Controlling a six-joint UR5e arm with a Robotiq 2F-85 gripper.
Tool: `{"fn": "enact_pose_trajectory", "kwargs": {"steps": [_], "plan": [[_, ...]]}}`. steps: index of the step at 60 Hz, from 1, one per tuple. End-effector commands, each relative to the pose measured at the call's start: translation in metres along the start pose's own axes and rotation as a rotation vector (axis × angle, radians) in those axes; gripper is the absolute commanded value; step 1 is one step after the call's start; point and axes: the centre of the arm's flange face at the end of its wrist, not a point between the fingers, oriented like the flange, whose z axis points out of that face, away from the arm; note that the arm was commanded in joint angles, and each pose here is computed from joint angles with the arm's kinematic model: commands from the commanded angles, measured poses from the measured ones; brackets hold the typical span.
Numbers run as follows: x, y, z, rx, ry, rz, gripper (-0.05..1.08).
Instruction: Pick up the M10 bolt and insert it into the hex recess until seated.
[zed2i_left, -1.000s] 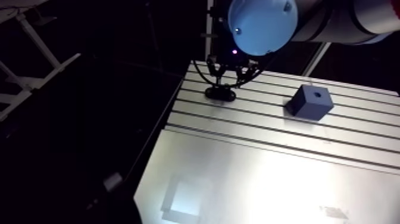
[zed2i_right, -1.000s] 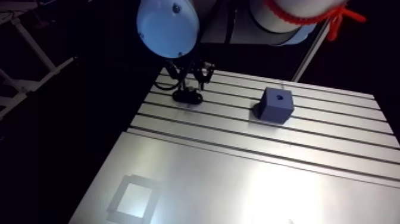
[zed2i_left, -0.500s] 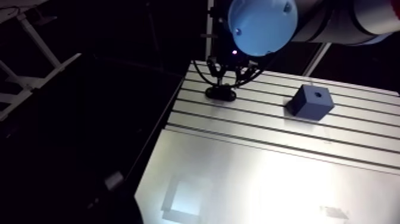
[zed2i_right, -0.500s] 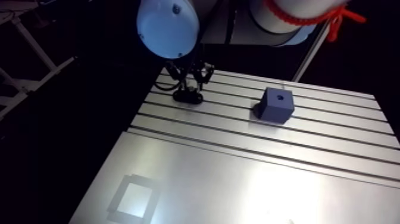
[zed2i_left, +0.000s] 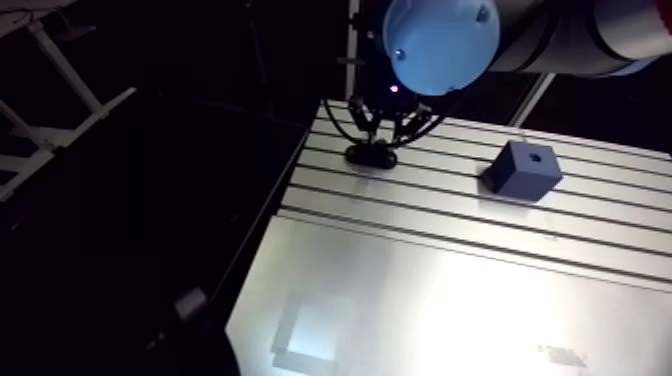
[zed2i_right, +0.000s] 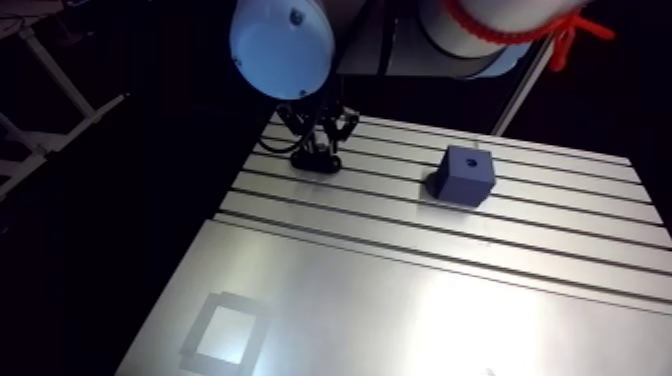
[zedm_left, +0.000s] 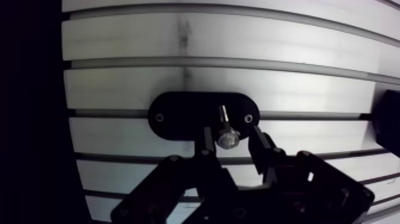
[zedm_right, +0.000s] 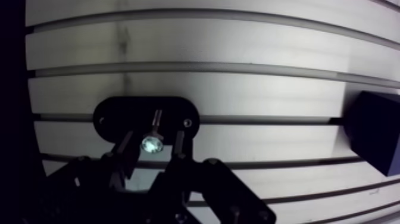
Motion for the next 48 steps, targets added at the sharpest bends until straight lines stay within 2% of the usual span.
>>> {"fn": "enact_pose_trajectory", "kwargs": {"steps": [1,48], "plan": [[-0.0002,-0.0006,0.0007,0.000,0.000,-0.001,0.60],[-0.0005,-0.0023,-0.0007,0.001,0.001,-0.004,0.62]]}}
